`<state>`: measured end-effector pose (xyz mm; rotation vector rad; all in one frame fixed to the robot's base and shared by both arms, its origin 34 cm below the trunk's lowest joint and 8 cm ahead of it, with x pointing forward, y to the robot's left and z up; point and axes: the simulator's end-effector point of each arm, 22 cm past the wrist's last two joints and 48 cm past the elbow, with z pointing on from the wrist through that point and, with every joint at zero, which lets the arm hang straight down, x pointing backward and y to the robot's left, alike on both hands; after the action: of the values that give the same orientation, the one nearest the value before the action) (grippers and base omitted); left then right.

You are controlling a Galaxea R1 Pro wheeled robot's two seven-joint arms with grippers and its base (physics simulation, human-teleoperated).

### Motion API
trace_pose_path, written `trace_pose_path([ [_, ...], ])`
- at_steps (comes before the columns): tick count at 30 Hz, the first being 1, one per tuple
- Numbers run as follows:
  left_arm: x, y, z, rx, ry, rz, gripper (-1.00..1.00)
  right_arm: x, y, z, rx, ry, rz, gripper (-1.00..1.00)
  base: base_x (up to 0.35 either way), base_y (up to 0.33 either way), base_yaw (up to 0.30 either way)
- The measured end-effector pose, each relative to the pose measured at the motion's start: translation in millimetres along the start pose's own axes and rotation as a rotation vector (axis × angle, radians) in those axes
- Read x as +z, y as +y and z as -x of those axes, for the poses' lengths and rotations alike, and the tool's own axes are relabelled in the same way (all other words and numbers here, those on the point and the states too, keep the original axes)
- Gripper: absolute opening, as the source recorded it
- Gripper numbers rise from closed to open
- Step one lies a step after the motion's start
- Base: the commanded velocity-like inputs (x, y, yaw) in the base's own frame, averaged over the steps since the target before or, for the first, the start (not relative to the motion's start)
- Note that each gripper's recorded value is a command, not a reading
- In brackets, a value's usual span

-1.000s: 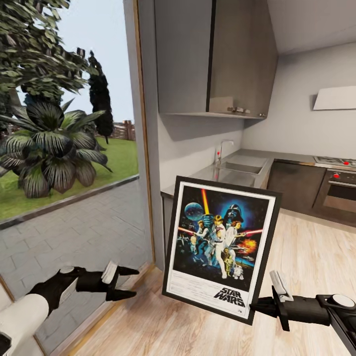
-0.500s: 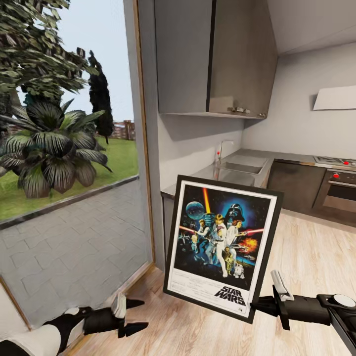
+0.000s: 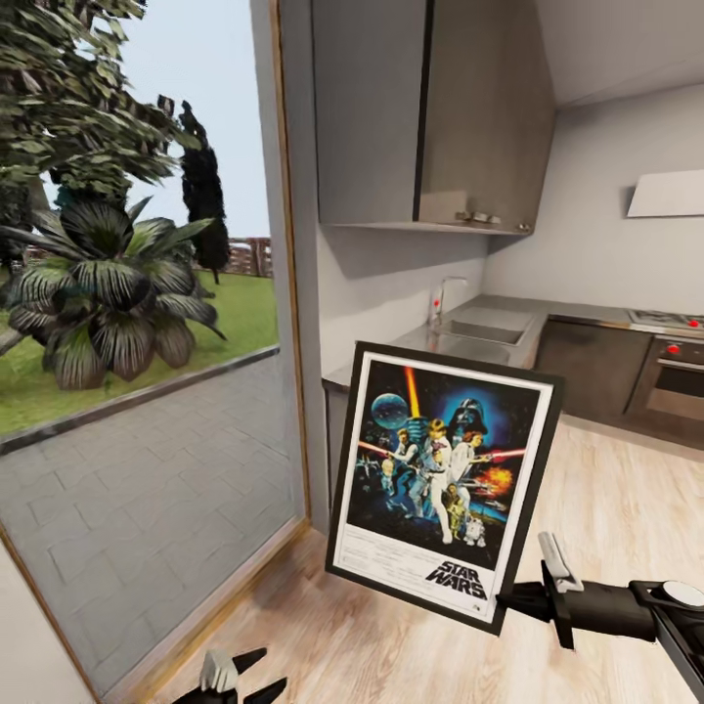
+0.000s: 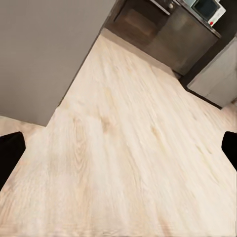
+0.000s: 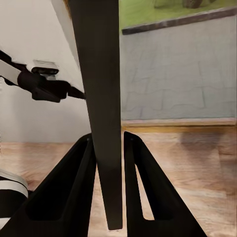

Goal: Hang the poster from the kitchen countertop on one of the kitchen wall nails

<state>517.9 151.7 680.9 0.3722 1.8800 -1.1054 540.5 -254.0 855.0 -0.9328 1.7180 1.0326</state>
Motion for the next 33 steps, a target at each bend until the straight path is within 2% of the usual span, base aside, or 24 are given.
trace_pose_path([
  [3, -8.7, 3, -8, -0.019, -0.003, 0.019, 1.0, -0.5, 0, 1, -0.001, -0.003, -0.002, -1.0, 0.0, 0.0, 0.259],
  [9, -31.8, 27, 10, -0.055, -0.098, 0.1, 1.0, -5.0, -4, 3, 0.002, -0.014, -0.019, -1.0, 0.0, 0.0, 0.282],
  [13, -37.3, 28, 12, -0.072, -0.121, 0.106, 1.0, -5.1, -5, 5, 0.005, -0.025, -0.024, -1.0, 0.0, 0.0, 0.289],
  [16, -44.0, 25, -2, -0.095, -0.112, 0.112, 1.0, -6.3, -7, 6, 0.006, -0.031, -0.029, -1.0, 0.0, 0.0, 0.25],
  [20, -63.7, 14, -46, -0.154, -0.071, 0.136, 1.0, -19.2, -17, 15, 0.011, -0.072, -0.073, -1.0, 0.0, 0.0, 0.064],
  [23, -70.0, 12, -58, -0.173, -0.061, 0.147, 1.0, -21.7, -19, 15, 0.015, -0.079, -0.08, -1.0, 0.0, 0.0, 0.01],
  [33, -81.3, 18, -67, -0.186, -0.044, 0.168, 1.0, -19.9, -21, 9, 0.032, -0.073, -0.08, -1.0, 0.0, 0.0, 0.002],
])
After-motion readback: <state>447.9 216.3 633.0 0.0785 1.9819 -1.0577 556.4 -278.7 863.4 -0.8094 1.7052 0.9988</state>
